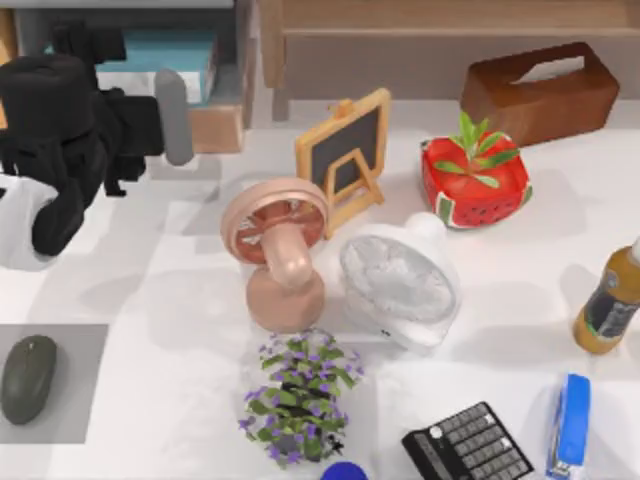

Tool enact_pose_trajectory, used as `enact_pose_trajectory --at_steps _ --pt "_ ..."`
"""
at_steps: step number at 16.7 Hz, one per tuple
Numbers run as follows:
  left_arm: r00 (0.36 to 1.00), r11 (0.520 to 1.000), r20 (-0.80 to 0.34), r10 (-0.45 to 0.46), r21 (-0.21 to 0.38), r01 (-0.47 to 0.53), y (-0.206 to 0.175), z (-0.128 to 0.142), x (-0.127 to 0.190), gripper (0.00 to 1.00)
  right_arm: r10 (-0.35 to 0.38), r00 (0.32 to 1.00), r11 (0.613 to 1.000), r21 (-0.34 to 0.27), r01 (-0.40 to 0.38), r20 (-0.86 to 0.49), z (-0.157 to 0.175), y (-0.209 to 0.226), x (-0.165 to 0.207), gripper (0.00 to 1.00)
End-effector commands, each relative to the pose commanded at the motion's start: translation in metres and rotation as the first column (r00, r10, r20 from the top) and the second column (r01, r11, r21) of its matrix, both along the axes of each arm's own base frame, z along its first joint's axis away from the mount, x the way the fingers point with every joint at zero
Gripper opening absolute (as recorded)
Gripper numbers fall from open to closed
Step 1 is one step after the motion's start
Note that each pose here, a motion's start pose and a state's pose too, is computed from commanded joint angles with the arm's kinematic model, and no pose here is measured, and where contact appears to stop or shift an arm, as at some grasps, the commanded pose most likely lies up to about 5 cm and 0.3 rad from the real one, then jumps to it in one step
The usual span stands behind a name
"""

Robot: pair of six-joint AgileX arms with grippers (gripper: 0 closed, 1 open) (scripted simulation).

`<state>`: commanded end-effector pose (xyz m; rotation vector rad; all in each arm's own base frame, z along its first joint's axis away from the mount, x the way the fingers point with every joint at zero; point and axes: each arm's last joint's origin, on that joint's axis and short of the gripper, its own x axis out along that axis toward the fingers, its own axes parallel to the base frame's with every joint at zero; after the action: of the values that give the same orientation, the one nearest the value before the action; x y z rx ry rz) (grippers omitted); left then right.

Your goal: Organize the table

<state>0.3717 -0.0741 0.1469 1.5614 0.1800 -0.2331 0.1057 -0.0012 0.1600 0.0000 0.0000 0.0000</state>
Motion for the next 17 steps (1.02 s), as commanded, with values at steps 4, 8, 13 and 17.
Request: enact_pose_trajectory --at_steps 4,8,13,17 --pt "1.0 1.0 0.0 0.0 0.0 0.0 0.0 0.0 0.0 1.0 0.0 1.0 1.0 0.0 0.0 0.0 0.0 0.0 0.0 1.0" --pt "1.0 1.0 0.0 -0.001 0.0 0.001 0.0 0.0 0.0 1.0 0.0 1.0 1.0 0.0 0.0 0.0 0.0 0.0 0.0 1.0" --pt "1.0 1.0 0.014 0.015 -0.007 -0.015 0.004 0.005 -0.019 1.0 0.0 1.0 1.0 0.0 0.0 0.0 0.0 0.0 0.0 1.0" --pt "1.0 1.0 0.01 0.004 -0.003 -0.004 0.002 0.003 -0.045 1.0 0.0 1.0 1.0 0.0 0.0 0.0 0.0 0.0 0.0 1.0"
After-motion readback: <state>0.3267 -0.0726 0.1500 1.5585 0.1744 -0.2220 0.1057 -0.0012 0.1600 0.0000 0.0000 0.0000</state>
